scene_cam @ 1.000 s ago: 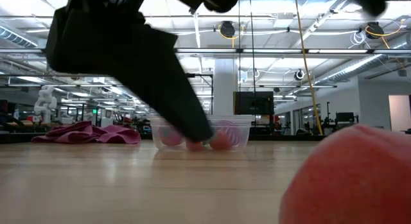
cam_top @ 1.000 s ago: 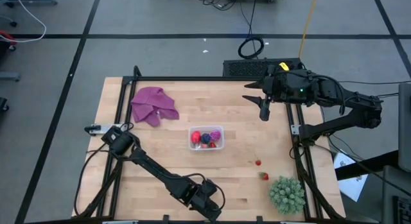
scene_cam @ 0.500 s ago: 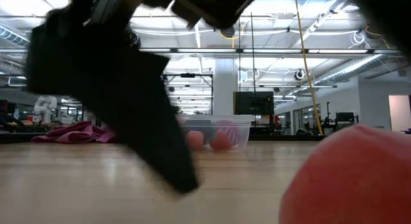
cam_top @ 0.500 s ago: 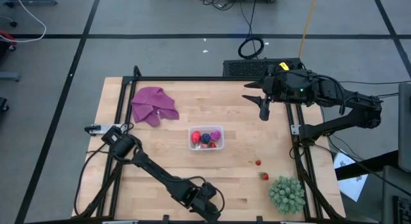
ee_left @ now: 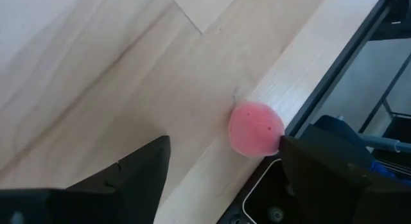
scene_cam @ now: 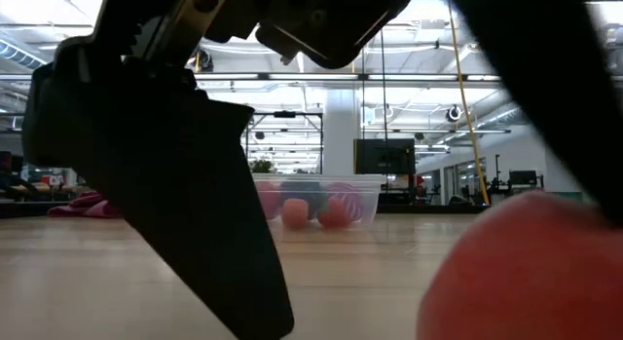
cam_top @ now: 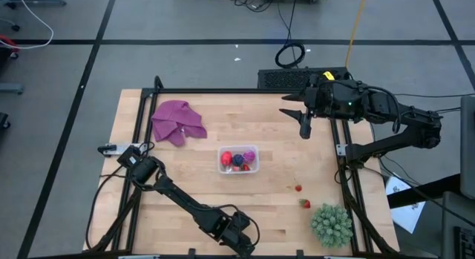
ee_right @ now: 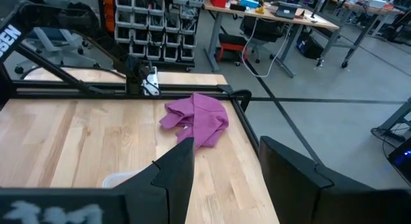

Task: Pick and placing Produce into tupperware
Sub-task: Put the pink peach into the transparent bin

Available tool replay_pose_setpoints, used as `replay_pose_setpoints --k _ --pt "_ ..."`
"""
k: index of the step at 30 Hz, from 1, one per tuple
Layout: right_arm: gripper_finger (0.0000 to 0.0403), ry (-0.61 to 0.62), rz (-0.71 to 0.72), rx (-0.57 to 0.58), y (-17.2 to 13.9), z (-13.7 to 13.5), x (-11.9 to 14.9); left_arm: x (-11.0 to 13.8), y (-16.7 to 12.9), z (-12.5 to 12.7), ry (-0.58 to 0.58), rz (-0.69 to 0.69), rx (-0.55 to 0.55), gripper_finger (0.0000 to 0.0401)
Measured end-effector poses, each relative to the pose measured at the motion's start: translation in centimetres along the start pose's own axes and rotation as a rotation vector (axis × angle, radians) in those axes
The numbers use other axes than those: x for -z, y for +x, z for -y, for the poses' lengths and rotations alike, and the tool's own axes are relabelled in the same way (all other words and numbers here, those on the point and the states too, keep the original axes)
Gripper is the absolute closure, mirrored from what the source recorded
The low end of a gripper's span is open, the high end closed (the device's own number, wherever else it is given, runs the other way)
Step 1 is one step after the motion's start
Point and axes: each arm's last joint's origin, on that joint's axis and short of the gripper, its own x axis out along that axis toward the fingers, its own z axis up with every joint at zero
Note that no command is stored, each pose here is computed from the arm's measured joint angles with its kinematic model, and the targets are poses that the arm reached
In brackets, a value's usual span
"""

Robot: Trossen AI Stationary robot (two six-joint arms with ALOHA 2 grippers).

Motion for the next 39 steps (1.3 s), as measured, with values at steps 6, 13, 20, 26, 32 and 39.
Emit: replay_pose_setpoints --k 6,13,20,26,32,39 --pt "0.0238 0.003 0.015 0.002 0.0 0.0 -0.1 -0.3 0.0 0.1 0.012 0.009 0.011 0.0171" --pt "0.0238 0.003 0.015 0.002 0.0 0.0 -0.1 -0.6 0.0 0.3 0.037 0.046 0.034 0.0234" --pt "0.0238 0.003 0.015 0.002 0.0 0.0 -0.1 -0.8 0.0 0.3 0.058 0.054 0.034 0.0266" --pt "0.0238 0.004 0.015 0.002 0.0 0.0 -0.1 -1.3 0.0 0.1 0.063 0.061 0.022 0.0286" --pt "0.0238 0.003 0.015 0.002 0.0 0.0 -0.1 -1.8 -0.1 -0.3 0.068 0.060 -0.009 0.0294" --pt "0.0238 0.002 0.008 0.001 0.0 0.0 -0.1 -2.4 -0.2 -1.7 0.052 0.036 -0.141 0.0295"
